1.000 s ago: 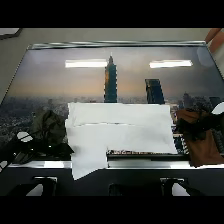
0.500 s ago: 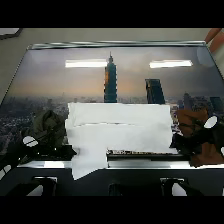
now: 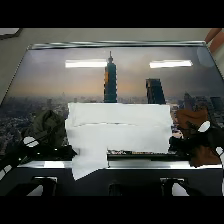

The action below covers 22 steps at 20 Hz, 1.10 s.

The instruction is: Fold the shirts.

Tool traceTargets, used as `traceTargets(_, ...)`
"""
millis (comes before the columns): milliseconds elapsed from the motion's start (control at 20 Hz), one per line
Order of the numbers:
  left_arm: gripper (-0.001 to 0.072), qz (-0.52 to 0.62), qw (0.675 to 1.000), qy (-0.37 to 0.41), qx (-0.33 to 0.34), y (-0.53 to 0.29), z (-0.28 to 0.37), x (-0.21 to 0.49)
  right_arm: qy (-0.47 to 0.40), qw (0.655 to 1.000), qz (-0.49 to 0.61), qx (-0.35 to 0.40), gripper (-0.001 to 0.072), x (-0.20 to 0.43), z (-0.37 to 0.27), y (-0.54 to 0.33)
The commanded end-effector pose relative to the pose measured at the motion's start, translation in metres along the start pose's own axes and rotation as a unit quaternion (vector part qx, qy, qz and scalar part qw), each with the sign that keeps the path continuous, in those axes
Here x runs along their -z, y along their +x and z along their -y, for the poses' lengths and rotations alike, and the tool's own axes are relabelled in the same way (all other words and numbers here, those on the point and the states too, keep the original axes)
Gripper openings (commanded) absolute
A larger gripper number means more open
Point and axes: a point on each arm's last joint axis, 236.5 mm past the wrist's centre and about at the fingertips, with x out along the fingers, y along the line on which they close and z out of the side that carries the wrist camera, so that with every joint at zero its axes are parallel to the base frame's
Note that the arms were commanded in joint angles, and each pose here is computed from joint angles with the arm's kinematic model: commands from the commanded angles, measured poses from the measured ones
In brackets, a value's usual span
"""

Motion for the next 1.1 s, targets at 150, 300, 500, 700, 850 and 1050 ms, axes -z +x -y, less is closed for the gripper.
traceTargets(150,0.0026,-0.002,1.0,0.007,0.002,-0.002,0.002,0.0,-0.005,1.0,0.018,-0.021,0.0038,-0.012,-0.01,0.002)
traceTargets(300,0.0024,0.037,0.998,0.049,0.01,-0.027,0.023,-0.024,-0.024,0.998,0.045,-0.03,0.0036,-0.023,-0.019,-0.022)
traceTargets(500,0.0022,0.119,0.991,0.068,0.011,-0.079,0.06,-0.074,-0.024,0.989,0.134,-0.064,0.0036,-0.07,-0.045,-0.079)
traceTargets(700,0.0022,0.168,0.983,0.074,-0.024,-0.107,0.063,-0.131,-0.05,0.979,0.182,-0.072,0.0036,-0.132,-0.077,-0.117)
traceTargets(850,0.0022,0.205,0.977,0.057,-0.025,-0.116,0.066,-0.184,-0.08,0.97,0.217,-0.075,0.0037,-0.181,-0.117,-0.132)
traceTargets(1050,0.0022,0.217,0.975,0.045,-0.025,-0.115,0.066,-0.242,-0.049,0.972,0.213,-0.085,0.0038,-0.227,-0.141,-0.116)
